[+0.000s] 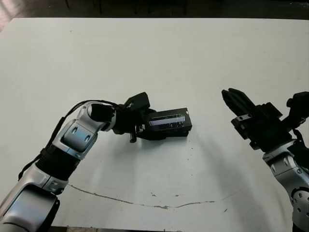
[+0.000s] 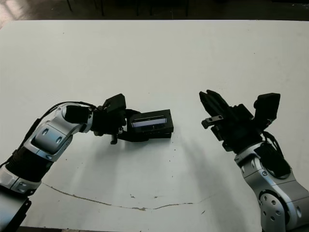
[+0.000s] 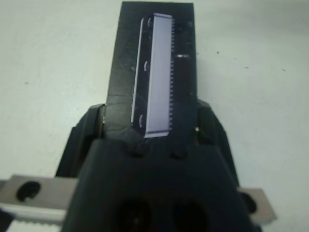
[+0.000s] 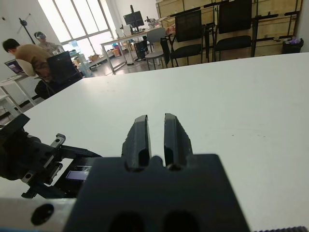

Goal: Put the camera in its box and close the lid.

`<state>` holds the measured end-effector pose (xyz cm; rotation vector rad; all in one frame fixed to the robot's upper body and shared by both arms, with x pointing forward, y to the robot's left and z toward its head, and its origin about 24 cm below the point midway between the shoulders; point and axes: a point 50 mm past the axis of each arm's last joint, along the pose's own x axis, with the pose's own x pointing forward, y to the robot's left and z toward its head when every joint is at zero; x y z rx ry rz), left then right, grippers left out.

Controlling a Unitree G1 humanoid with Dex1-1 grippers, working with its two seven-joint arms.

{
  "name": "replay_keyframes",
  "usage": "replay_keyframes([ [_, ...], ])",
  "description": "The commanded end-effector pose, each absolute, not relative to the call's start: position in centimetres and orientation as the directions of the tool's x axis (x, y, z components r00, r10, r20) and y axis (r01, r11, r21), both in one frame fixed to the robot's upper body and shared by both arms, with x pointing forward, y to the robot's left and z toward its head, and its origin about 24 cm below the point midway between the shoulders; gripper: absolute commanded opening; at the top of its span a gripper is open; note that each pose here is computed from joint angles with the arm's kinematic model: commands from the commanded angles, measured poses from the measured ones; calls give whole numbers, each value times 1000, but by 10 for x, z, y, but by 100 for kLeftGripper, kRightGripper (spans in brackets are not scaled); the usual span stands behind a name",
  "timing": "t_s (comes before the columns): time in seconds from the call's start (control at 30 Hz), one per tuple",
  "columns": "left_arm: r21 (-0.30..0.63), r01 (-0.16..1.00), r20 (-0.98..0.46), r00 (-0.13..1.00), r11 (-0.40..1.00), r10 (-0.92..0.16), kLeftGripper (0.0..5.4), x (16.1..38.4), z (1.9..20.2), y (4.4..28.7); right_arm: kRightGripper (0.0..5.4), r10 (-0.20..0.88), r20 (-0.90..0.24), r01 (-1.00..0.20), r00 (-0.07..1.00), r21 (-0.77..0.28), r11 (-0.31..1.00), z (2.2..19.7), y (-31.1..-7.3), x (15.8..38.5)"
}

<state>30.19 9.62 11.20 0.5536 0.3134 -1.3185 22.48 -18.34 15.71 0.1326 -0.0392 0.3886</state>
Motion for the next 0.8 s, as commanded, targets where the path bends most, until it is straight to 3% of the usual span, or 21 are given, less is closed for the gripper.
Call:
replay_keyframes([
  [0.03,134,990,-577,117,47,-808,207,298,100,88,0,365,30,-366,930,123,922,152,-186,222],
  [0.37,127,992,-682,69,-25,-728,207,317,95,88,0,365,32,-366,931,114,924,153,-188,219],
  [0.8,134,990,-716,75,-32,-694,206,320,92,96,0,366,26,-367,930,127,922,150,-186,219],
])
